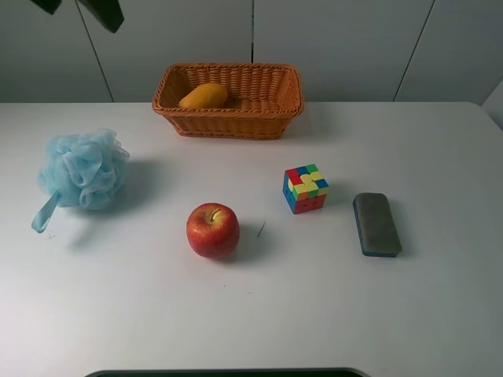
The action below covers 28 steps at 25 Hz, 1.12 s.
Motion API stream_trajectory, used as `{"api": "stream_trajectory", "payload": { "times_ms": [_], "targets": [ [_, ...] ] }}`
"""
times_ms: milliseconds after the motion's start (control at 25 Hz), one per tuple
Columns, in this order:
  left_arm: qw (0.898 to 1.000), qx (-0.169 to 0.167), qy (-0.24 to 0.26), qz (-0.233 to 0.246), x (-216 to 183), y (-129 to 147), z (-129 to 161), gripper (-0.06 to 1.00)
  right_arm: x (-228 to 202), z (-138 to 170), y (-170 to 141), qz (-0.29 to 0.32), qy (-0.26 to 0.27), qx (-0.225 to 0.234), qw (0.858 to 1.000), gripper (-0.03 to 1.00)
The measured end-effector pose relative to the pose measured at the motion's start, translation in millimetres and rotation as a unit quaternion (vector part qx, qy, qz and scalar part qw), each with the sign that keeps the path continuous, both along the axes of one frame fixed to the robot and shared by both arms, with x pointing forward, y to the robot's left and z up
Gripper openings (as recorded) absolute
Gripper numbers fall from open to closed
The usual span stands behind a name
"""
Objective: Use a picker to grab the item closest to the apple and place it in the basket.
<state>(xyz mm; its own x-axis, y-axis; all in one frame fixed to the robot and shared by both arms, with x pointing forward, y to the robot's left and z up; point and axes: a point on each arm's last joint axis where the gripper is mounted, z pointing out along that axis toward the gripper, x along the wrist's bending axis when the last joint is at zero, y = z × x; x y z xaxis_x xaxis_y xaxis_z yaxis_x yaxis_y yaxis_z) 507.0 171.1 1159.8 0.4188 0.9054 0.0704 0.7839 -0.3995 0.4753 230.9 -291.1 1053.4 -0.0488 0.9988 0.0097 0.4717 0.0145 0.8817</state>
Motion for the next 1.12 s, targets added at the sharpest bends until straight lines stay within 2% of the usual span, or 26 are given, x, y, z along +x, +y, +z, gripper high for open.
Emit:
{"api": "stream_trajectory", "payload": {
  "times_ms": [160, 320, 440, 560, 720, 920, 1120],
  "targets": [
    [0.999, 0.000, -0.034, -0.002, -76.3, 42.0, 8.3, 0.74, 0.0, 0.0, 0.0, 0.000, 0.000, 0.000, 1.000, 0.70],
    [0.995, -0.028, -0.096, -0.001, -153.2, 82.4, 7.1, 0.74, 0.0, 0.0, 0.0, 0.000, 0.000, 0.000, 1.000, 0.70],
    [0.986, -0.066, -0.155, -0.002, -207.8, 109.6, -0.2, 0.74, 0.0, 0.0, 0.0, 0.000, 0.000, 0.000, 1.000, 0.70],
    [0.971, -0.100, -0.215, -0.002, -252.6, 132.3, -14.8, 0.74, 0.0, 0.0, 0.0, 0.000, 0.000, 0.000, 1.000, 0.70],
    [0.960, -0.120, -0.255, 0.004, -281.9, 146.8, -42.6, 0.74, 0.0, 0.0, 0.0, 0.000, 0.000, 0.000, 1.000, 0.70],
    [0.947, -0.117, -0.292, 0.063, -288.7, 144.8, -73.3, 0.74, 0.0, 0.0, 0.0, 0.000, 0.000, 0.000, 1.000, 0.70],
    [0.948, -0.111, -0.270, 0.124, -283.2, 135.5, -95.2, 0.74, 0.0, 0.0, 0.0, -0.001, 0.000, 0.001, 1.000, 0.70]
  ]
}}
